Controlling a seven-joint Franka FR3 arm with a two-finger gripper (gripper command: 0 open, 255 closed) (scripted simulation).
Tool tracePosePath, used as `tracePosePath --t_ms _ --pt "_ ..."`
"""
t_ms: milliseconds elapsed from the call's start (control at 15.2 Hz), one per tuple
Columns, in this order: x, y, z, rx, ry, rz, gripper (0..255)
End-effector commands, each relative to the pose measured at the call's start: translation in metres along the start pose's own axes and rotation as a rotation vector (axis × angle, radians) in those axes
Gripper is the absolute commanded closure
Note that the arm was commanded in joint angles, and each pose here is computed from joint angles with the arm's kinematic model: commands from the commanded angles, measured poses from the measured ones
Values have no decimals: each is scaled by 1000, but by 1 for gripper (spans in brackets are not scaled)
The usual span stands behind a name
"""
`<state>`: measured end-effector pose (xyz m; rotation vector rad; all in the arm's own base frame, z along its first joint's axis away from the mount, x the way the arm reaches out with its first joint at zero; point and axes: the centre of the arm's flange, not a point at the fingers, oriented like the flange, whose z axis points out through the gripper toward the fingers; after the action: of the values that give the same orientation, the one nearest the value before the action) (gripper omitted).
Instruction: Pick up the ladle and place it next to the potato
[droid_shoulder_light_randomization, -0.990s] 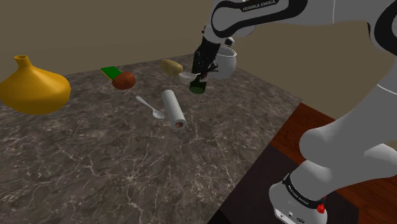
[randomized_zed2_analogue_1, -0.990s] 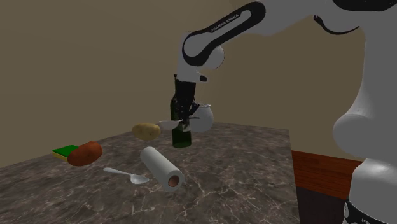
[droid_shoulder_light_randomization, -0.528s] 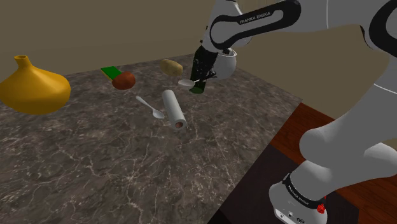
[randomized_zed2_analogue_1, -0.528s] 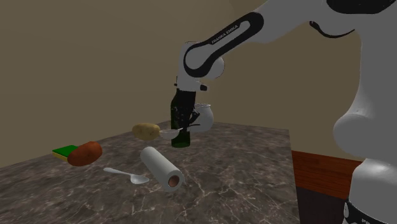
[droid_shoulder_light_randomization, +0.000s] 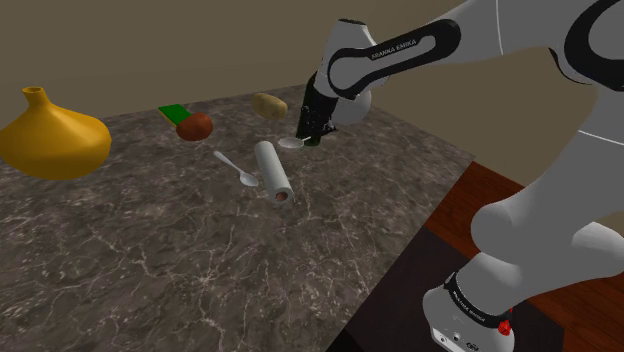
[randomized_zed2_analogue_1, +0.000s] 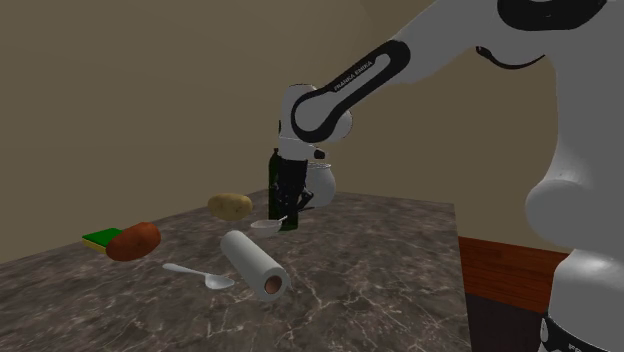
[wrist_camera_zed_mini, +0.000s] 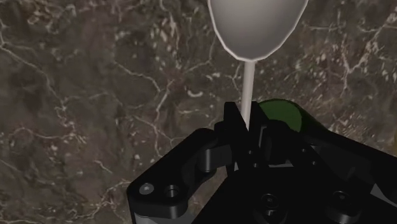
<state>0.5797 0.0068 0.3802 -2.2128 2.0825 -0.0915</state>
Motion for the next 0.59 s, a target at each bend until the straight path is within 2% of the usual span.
tracePosePath --t_ms 0,264,528 --pt "0 2 11 0 0 0 255" --pt "0 5 31 0 0 0 255" --pt "0 5 31 0 0 0 255"
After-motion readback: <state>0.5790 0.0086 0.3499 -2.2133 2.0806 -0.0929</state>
